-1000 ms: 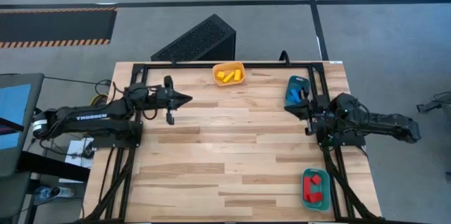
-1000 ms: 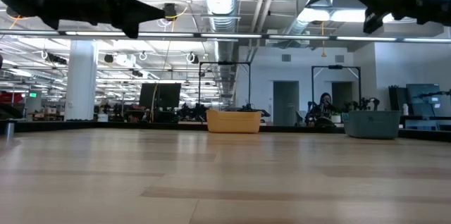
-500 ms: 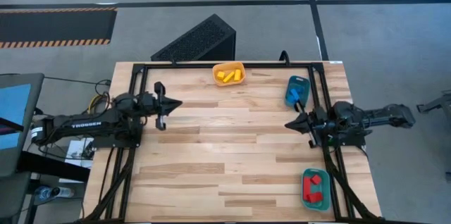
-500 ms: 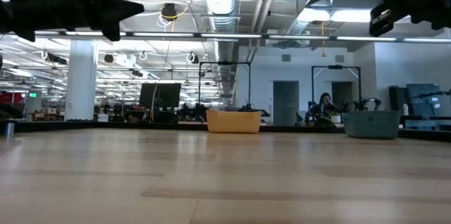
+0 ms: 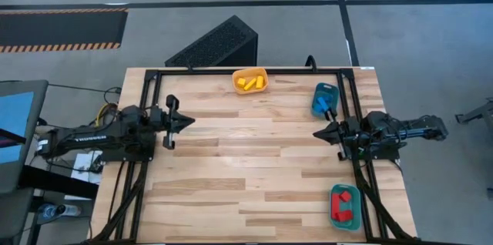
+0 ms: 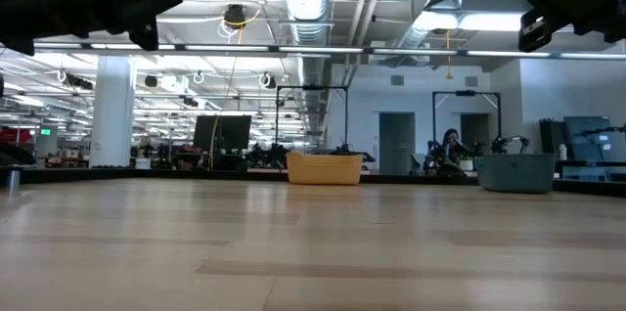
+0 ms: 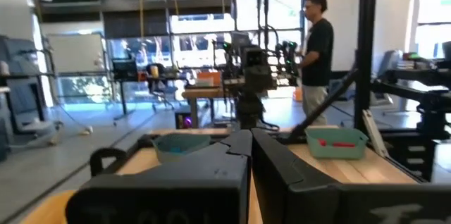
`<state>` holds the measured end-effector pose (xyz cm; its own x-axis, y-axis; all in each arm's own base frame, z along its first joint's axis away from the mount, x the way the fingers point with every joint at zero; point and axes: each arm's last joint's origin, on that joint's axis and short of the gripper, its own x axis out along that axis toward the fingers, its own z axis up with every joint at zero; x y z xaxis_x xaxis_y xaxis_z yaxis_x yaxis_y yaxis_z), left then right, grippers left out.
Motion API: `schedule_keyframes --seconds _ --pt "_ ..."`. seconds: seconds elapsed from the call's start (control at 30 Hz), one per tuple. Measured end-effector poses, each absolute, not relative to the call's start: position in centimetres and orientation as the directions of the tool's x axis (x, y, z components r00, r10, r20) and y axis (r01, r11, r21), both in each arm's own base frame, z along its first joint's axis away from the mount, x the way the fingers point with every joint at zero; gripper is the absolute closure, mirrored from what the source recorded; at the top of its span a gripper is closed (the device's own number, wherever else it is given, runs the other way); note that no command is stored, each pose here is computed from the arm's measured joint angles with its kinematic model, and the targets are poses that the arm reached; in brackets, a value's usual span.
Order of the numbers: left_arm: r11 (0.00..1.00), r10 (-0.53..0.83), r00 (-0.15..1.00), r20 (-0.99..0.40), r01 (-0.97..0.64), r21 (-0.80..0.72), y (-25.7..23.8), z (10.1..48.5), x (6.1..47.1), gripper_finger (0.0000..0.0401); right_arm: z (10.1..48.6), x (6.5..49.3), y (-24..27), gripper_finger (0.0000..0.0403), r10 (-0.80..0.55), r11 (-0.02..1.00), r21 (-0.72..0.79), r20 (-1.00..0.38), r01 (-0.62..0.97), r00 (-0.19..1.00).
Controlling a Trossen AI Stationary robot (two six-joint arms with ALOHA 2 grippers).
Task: Sort & place blocks by color
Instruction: Return to Home Position
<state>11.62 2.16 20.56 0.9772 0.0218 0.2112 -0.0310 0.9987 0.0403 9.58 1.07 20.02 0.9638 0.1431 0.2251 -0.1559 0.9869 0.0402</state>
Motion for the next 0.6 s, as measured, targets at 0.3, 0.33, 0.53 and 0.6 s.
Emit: schedule_keyframes --seconds 0.3,0.33,0.53,0.6 --pt "0.999 0.046 0.991 0.125 -0.048 0.013 1.9 19.6 10.3 0.0399 20.1 9.3 1.0 0.0399 0.139 0.986 0.058 0.239 -0.157 0.961" --pt "0.997 0.068 0.991 0.118 -0.071 0.020 1.9 19.5 10.2 0.0399 20.1 9.3 1.0 0.0400 0.137 0.986 0.058 0.236 -0.155 0.962" --pt "0.991 0.128 0.987 0.097 -0.130 0.016 2.1 19.3 10.0 0.0399 19.7 9.4 0.9 0.0393 0.103 0.992 0.051 0.201 -0.116 0.974" --pt "0.993 0.120 0.990 0.072 -0.120 0.001 2.0 19.0 10.0 0.0399 19.8 9.4 0.8 0.0393 0.071 0.995 0.050 0.203 -0.082 0.977"
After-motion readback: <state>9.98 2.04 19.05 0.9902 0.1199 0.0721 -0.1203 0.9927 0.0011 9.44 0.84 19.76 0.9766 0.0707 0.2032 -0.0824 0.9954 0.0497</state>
